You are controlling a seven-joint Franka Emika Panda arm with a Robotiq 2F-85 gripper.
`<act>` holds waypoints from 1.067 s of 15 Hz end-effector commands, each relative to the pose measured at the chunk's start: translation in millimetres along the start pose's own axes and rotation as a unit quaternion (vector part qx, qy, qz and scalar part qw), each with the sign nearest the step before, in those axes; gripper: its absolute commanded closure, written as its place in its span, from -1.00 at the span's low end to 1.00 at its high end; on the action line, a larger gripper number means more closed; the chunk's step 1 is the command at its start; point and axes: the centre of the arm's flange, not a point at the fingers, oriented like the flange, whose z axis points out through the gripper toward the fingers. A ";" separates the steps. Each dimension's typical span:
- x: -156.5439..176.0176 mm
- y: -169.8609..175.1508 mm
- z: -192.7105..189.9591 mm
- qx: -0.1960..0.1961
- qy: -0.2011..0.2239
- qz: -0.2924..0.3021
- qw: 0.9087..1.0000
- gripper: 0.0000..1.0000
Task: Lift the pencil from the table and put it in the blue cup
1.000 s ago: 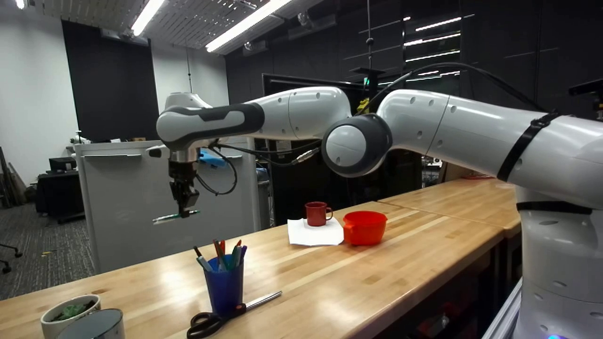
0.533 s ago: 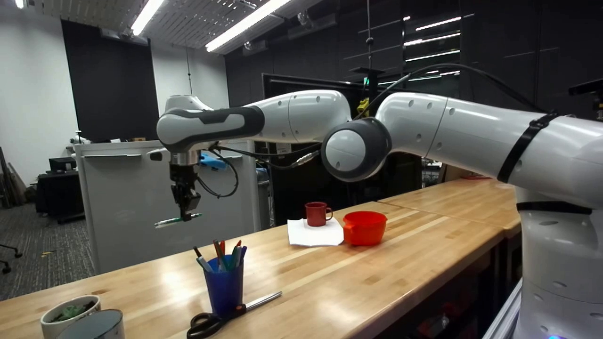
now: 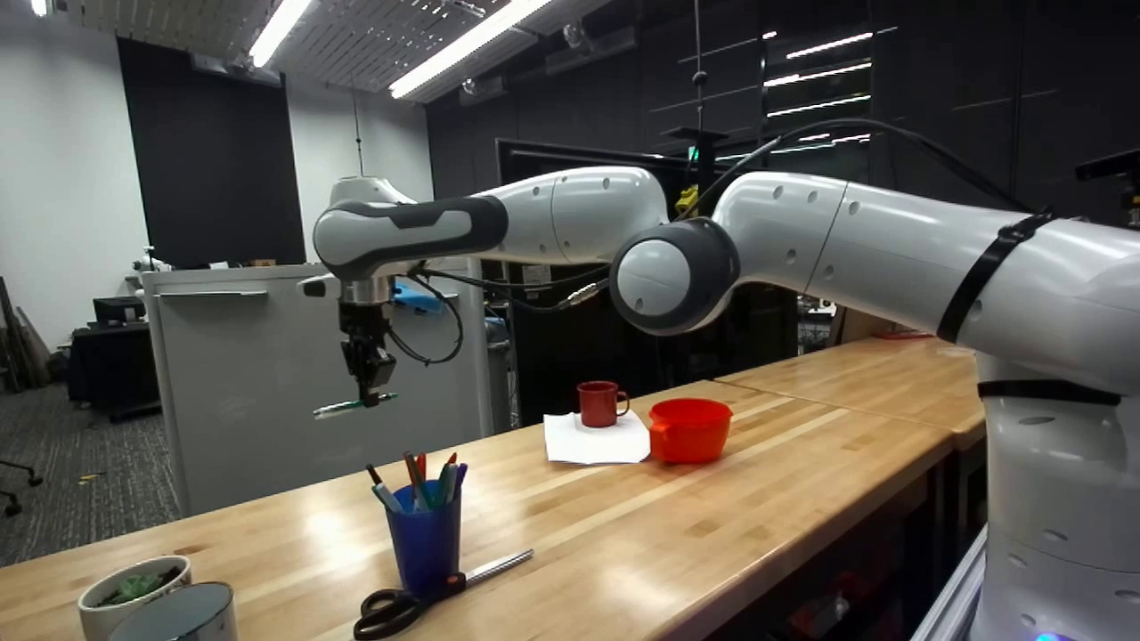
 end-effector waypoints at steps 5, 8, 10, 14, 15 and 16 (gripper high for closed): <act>-105.7 -51.6 -57.0 0.040 0.008 -0.007 0.999 0.93; -125.8 -59.4 -68.2 0.062 0.007 -0.028 0.998 0.93; -133.2 -64.3 -72.6 0.082 0.010 -0.039 0.996 0.93; -138.9 -73.4 -75.1 0.100 0.032 -0.039 0.994 0.93; -141.5 -74.4 -72.5 0.103 0.039 -0.037 0.993 0.93; -129.5 -1.1 -71.0 0.094 0.020 -0.032 0.995 0.74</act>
